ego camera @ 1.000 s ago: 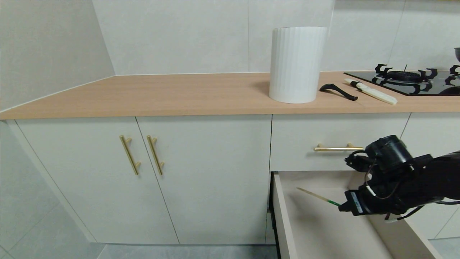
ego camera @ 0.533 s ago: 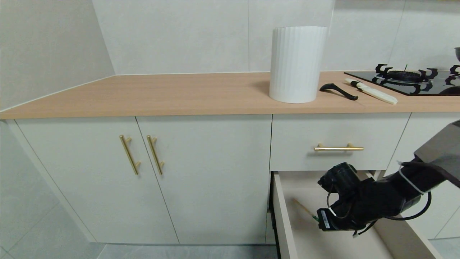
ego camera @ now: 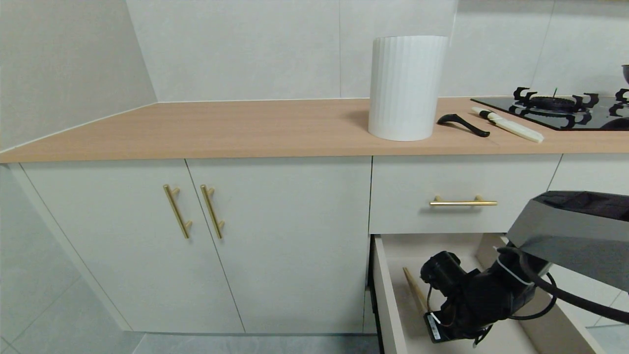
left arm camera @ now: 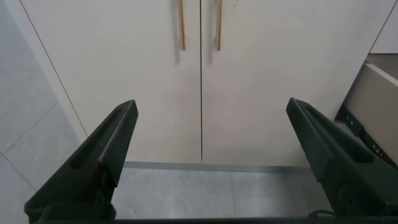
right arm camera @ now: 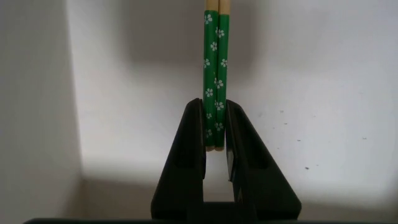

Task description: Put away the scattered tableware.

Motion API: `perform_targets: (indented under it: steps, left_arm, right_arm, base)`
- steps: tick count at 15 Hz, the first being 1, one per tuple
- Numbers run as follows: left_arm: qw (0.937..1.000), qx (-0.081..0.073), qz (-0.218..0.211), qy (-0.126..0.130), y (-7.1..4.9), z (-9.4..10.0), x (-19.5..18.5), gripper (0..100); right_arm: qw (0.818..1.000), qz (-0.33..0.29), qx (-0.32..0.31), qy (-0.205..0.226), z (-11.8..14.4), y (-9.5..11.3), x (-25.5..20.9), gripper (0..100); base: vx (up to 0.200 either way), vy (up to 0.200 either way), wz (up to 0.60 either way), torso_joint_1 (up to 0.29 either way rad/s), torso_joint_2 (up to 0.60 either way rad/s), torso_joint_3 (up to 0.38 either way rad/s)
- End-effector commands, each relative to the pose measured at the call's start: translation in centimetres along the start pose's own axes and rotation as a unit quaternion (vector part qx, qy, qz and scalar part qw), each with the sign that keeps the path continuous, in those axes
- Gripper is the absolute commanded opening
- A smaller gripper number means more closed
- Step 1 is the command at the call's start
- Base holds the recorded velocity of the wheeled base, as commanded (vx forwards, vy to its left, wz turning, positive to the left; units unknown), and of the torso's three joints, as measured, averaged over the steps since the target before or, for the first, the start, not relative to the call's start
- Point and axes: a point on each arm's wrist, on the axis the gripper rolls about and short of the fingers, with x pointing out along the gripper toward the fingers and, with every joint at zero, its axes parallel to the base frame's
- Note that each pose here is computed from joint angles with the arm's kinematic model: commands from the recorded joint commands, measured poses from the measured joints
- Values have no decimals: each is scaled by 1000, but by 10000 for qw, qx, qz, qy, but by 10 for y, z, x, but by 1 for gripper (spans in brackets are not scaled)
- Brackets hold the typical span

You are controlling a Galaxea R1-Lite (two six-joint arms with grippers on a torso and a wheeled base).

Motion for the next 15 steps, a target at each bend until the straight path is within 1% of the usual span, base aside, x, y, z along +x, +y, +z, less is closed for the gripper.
perform_targets:
  steps: [1, 7, 8, 15]
  left_arm:
    - [10000, -2, 1, -2, 0, 0, 0, 100]
    - [10000, -2, 1, -2, 0, 0, 0, 100]
    - [10000, -2, 1, -2, 0, 0, 0, 100]
    - [10000, -2, 1, -2, 0, 0, 0, 100]
  right_arm:
    - [9999, -66, 7, 109, -4, 1, 8, 0]
    - [9999, -61, 17, 95, -3, 2, 8, 0]
    - [9999, -68, 17, 92, -3, 2, 8, 100]
    - [9999, -68, 9, 99, -3, 2, 8, 100]
  base:
    - [0, 0, 0, 0, 0, 0]
    - [0, 0, 0, 0, 0, 0]
    - [0, 0, 0, 0, 0, 0]
    - [0, 0, 0, 0, 0, 0]
